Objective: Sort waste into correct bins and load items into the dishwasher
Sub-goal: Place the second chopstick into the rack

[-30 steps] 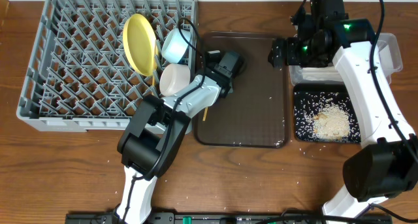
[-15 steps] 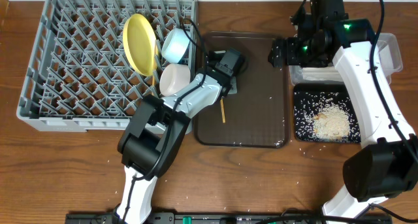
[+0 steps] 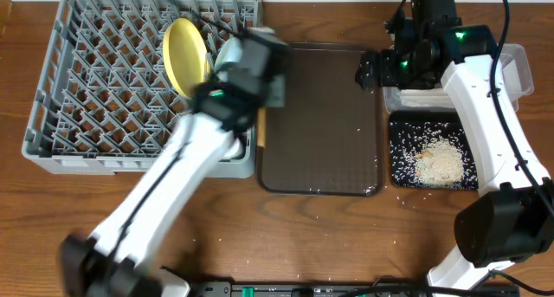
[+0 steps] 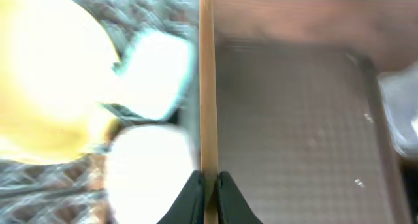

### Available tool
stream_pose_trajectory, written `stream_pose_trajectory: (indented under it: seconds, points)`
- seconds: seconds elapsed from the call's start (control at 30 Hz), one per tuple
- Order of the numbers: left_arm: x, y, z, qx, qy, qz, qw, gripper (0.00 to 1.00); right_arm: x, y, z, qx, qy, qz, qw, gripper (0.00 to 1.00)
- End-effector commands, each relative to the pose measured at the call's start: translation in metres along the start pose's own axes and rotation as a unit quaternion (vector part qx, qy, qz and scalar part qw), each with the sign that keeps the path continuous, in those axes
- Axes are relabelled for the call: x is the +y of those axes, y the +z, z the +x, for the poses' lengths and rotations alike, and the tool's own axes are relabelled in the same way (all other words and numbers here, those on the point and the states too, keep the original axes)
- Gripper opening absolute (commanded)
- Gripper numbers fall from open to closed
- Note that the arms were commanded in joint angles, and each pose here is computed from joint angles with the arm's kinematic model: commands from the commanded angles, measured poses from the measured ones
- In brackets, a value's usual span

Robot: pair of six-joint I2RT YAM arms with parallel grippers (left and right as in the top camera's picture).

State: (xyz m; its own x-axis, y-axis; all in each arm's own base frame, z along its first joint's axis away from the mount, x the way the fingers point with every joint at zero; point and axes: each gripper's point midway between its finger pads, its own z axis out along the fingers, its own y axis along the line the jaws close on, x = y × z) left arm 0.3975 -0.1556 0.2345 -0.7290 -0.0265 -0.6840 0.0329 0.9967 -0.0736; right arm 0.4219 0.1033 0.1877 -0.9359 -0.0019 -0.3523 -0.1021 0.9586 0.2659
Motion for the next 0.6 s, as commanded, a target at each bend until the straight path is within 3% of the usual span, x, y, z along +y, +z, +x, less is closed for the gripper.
stream_pose_trajectory:
  seconds: [0.0,0.07,0.23,0.57]
  points:
    - [0.064,-0.008,-0.006,-0.005,0.035,-0.117,0.993,0.07,0.004,-0.001,0.001,-0.001,-0.009,-0.001,1.0,0.99]
    - [0.101,-0.005,-0.001,0.012,0.049,-0.179,0.983,0.07,0.004,-0.001,0.001,-0.001,-0.009,-0.001,1.0,0.99]
    - [0.15,0.024,0.021,0.07,0.046,-0.231,0.969,0.07,0.004,-0.001,0.001,-0.001,-0.009,-0.001,1.0,0.99]
    - [0.171,0.074,0.054,0.147,0.073,-0.248,0.955,0.07,0.004,-0.001,0.001,-0.001,-0.009,-0.001,1.0,0.99]
